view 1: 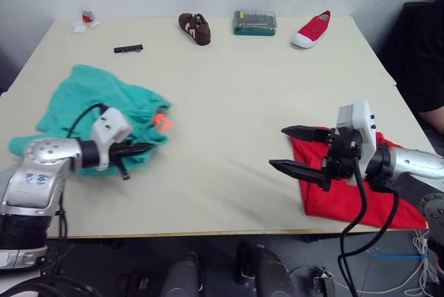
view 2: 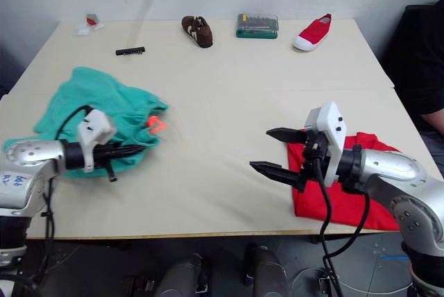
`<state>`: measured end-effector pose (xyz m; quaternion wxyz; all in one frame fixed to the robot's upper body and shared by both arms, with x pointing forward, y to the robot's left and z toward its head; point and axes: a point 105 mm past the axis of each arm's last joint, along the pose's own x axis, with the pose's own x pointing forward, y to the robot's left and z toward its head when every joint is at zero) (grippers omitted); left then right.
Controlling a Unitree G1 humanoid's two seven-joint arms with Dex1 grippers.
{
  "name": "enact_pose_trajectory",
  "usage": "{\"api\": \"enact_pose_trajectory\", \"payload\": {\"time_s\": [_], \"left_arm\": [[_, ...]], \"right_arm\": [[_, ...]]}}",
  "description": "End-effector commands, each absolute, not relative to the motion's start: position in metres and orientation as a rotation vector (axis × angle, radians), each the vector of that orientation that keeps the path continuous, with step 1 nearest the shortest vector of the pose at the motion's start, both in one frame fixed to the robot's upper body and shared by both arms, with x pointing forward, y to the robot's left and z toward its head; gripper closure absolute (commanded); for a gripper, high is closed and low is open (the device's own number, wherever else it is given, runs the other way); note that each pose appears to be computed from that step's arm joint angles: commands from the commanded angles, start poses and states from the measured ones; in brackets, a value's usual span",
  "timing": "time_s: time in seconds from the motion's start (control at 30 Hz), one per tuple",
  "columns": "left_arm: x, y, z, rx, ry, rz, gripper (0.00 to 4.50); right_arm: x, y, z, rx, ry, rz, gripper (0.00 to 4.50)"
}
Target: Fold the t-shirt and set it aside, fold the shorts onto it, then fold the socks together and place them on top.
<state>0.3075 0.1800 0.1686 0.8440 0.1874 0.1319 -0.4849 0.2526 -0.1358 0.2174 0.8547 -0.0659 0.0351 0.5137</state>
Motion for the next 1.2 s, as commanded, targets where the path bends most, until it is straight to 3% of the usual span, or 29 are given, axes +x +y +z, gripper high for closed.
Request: {"api": "enact_pose_trajectory", "payload": {"time_s": [0.03,0.13,0.33,0.43,0.63,0.77,0.93,1.2], "left_arm": [[0.289,0.121,0.175,0.364,0.261,-1.274,4.48],[0.299,0.072,0.167,0.364,0.243,-1.372,4.48],[0.319,0.028,0.159,0.342,0.258,-1.373,4.48],[0.316,0.027,0.167,0.344,0.242,-1.397,3.81],[0.299,0.075,0.199,0.392,0.159,-1.437,2.02],[0.279,0.126,0.204,0.495,0.19,-1.421,2.02],[0.259,0.189,0.165,0.668,0.395,-1.343,2.02],[0.276,0.22,0.145,0.707,0.387,-1.115,2.02]], "right_arm": [[0.249,-0.139,0.225,-0.192,0.031,1.071,0.0],[0.25,-0.138,0.214,-0.221,0.046,1.053,0.0],[0.251,-0.135,0.207,-0.247,0.044,1.027,0.0],[0.253,-0.139,0.2,-0.291,0.064,0.993,0.0],[0.255,-0.148,0.178,-0.48,0.097,0.941,0.0],[0.255,-0.144,0.171,-0.558,0.07,0.964,0.0],[0.267,-0.141,0.165,-0.457,0.112,0.976,0.0],[0.293,-0.136,0.151,-0.214,0.219,1.018,0.0]]}}
